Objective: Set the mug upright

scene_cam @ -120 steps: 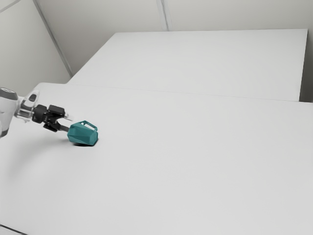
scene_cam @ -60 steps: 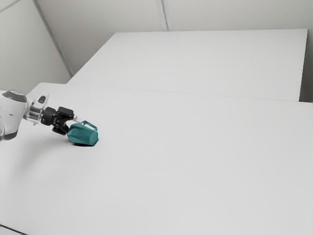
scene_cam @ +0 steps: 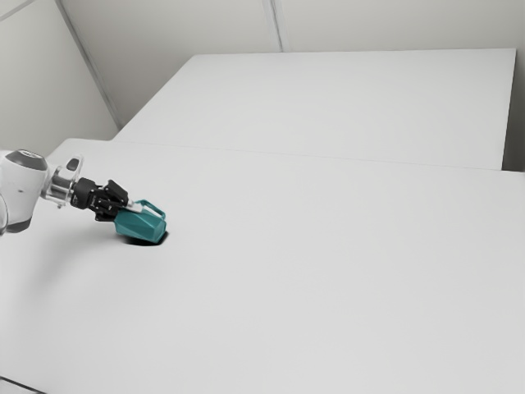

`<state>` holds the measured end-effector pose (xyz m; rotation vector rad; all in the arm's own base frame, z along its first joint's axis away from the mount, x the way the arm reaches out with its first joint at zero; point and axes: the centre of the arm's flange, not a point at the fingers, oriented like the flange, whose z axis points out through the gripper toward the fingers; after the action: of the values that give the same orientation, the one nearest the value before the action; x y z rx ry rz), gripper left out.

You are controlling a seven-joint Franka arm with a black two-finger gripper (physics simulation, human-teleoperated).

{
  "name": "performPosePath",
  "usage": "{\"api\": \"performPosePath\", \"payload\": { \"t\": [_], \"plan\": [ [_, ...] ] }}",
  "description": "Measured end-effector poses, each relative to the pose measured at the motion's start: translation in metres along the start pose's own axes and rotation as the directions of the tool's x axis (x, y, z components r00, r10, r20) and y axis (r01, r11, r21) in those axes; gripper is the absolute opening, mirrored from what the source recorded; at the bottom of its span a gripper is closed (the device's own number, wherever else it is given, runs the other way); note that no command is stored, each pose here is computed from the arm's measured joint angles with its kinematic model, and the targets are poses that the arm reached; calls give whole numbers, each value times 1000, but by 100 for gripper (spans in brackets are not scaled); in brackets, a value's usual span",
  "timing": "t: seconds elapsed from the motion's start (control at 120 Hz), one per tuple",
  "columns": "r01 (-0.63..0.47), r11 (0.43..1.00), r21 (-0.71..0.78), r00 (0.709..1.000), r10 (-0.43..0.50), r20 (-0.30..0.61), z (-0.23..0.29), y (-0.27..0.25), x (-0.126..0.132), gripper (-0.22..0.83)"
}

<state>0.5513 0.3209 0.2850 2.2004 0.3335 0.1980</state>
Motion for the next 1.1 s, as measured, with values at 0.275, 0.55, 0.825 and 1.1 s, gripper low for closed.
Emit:
{"api": "performPosePath", "payload": {
  "t": [0.275, 0.55, 0.825, 1.1],
  "plan": [
    [-1, 1000, 16, 1000, 1, 1, 2, 12, 4, -11],
    [-84, 994, 68, 996, 82, 41, 10, 72, 13, -15],
    [-192, 965, 179, 973, 163, 163, 43, 137, 20, -16],
    [-288, 896, 339, 934, 185, 305, 79, 189, 24, -16]
  ]
}}
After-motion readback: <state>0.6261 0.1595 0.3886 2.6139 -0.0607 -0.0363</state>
